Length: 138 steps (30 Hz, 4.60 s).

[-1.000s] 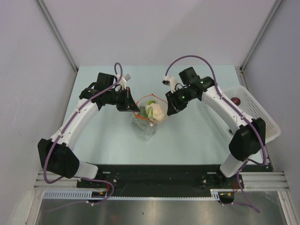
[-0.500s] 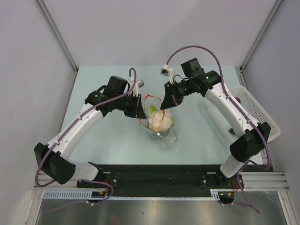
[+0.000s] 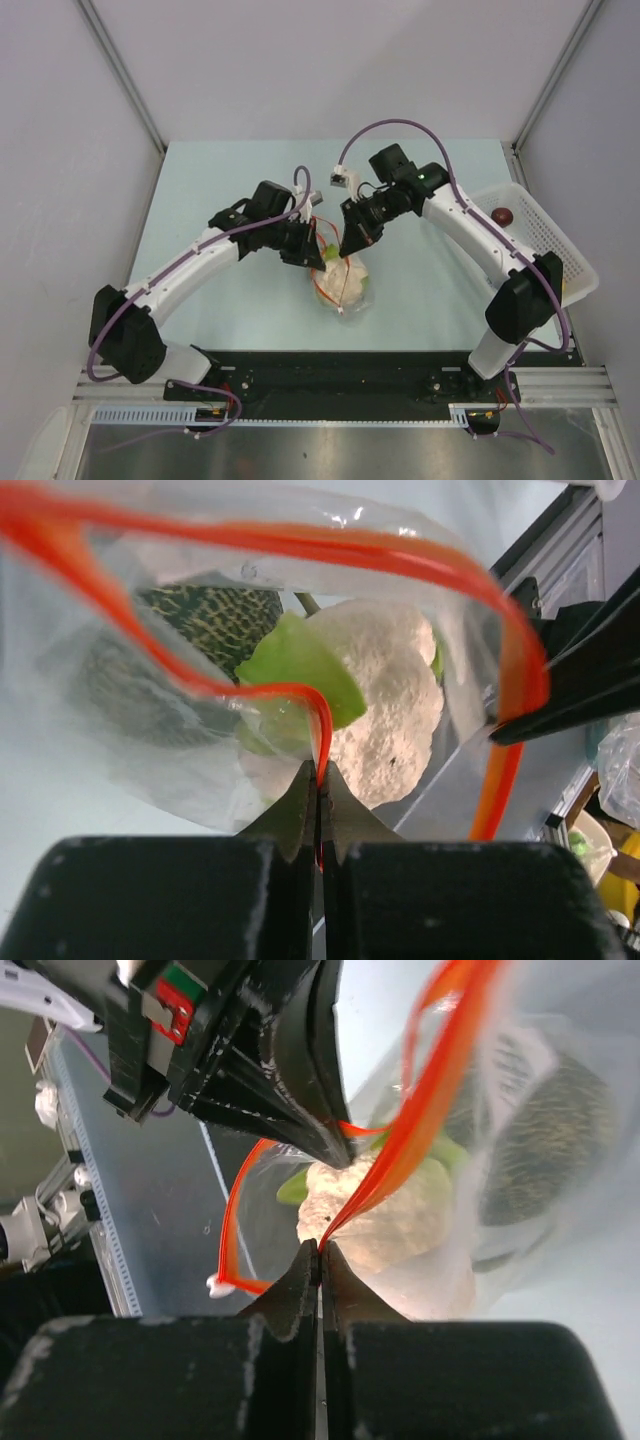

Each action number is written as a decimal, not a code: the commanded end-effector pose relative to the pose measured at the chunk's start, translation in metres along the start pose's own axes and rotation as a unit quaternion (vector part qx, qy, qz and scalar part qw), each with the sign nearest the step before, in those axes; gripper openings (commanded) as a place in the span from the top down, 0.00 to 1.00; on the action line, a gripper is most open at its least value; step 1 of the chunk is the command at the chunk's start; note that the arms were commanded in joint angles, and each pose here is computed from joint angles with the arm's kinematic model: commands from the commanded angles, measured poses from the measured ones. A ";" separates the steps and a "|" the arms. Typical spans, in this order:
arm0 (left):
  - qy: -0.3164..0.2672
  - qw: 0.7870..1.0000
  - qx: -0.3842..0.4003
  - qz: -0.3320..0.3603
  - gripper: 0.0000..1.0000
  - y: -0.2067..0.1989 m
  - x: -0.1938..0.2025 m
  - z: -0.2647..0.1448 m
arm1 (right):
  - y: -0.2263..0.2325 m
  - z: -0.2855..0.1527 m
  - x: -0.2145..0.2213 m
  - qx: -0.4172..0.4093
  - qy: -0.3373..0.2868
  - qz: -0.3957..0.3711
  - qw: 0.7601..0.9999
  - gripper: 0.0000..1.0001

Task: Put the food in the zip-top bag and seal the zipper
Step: Adjust the zipper food storage bag at the center of the board, then pick up the fake fruit from the bin, then place the fake fruit in the zipper food storage bag.

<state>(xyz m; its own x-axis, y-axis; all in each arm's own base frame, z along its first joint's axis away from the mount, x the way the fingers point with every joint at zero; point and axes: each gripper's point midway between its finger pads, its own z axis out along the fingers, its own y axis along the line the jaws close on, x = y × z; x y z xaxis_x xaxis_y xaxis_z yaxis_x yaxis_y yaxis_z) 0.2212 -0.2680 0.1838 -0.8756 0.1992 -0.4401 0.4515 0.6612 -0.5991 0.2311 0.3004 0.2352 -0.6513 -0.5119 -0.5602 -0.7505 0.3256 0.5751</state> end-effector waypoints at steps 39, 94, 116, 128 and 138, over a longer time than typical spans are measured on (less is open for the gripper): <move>-0.065 0.987 0.005 0.147 1.00 -0.015 -0.013 -0.047 | -0.029 -0.051 0.025 0.075 -0.004 -0.060 0.995 1.00; -0.056 0.997 0.013 0.059 1.00 0.008 -0.044 -0.034 | -0.293 -0.254 0.286 0.395 0.225 0.119 0.883 0.00; -0.063 0.997 0.012 0.052 1.00 0.007 -0.047 -0.035 | -0.275 -0.268 0.252 0.426 0.210 0.045 0.879 0.66; -0.054 0.998 0.024 0.035 1.00 0.007 -0.048 -0.035 | -0.136 -0.241 0.010 0.359 -0.114 -0.104 0.920 0.78; -0.057 0.997 0.047 0.006 1.00 0.008 -0.054 -0.043 | 0.068 -0.140 -0.117 0.084 -0.279 -0.279 0.915 0.79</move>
<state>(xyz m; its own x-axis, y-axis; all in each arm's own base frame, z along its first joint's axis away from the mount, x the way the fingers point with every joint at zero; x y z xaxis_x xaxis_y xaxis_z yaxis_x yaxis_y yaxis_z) 0.2576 -0.2389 0.2058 -0.8612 0.1533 -0.4847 0.4621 0.6334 -0.6207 0.3172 0.2088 0.3848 -0.1397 -0.3181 -0.9377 -0.8818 0.4708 -0.0284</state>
